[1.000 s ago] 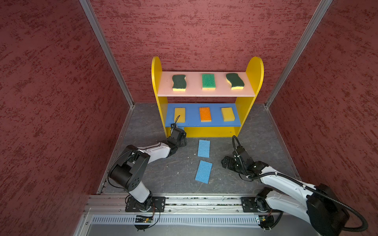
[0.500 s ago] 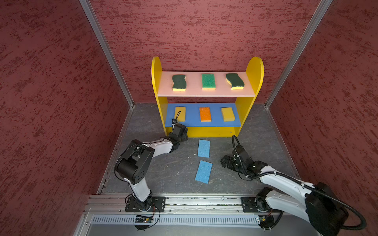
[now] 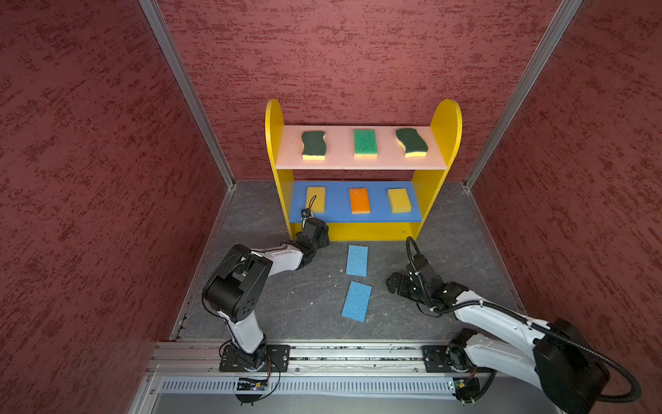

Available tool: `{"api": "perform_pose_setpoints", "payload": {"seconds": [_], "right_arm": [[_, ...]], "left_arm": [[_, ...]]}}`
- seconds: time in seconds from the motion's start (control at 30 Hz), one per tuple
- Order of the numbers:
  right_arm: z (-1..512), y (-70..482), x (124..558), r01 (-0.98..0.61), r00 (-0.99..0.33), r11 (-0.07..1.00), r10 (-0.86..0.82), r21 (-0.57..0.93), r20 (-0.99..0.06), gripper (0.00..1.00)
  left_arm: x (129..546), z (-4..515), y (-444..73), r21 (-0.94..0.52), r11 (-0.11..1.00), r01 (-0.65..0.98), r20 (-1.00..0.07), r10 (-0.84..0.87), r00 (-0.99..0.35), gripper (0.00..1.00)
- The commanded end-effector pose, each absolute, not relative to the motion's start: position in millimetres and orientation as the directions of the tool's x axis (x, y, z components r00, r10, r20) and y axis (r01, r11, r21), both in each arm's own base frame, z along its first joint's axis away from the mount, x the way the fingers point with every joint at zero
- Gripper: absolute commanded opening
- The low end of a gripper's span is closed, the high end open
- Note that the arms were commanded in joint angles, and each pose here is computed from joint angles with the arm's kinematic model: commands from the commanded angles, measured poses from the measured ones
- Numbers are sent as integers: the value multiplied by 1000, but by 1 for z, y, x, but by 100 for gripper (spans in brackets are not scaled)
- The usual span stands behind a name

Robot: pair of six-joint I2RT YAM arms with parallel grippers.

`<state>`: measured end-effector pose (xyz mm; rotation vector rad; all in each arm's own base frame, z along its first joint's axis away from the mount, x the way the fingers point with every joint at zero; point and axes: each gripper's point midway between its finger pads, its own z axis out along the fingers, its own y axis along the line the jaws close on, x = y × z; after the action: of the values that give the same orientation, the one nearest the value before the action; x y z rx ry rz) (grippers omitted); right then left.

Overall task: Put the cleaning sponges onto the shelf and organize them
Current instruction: 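Lower the blue sponge against the shelf base and open the left gripper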

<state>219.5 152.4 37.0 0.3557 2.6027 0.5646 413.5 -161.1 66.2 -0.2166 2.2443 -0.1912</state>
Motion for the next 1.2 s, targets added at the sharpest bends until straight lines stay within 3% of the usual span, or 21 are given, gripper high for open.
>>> {"api": "perform_pose_setpoints", "payload": {"seconds": [0.0, 1.17], "right_arm": [[30, 150, 215, 164, -870, 887, 336, 432, -360, 99], [31, 150, 214, 177, -866, 878, 353, 445, -354, 99]], "left_arm": [[394, 44, -153, -173, 979, -108, -703, -199, -683, 72], [390, 20, -149, -113, 987, -117, -664, -163, -730, 78]]}}
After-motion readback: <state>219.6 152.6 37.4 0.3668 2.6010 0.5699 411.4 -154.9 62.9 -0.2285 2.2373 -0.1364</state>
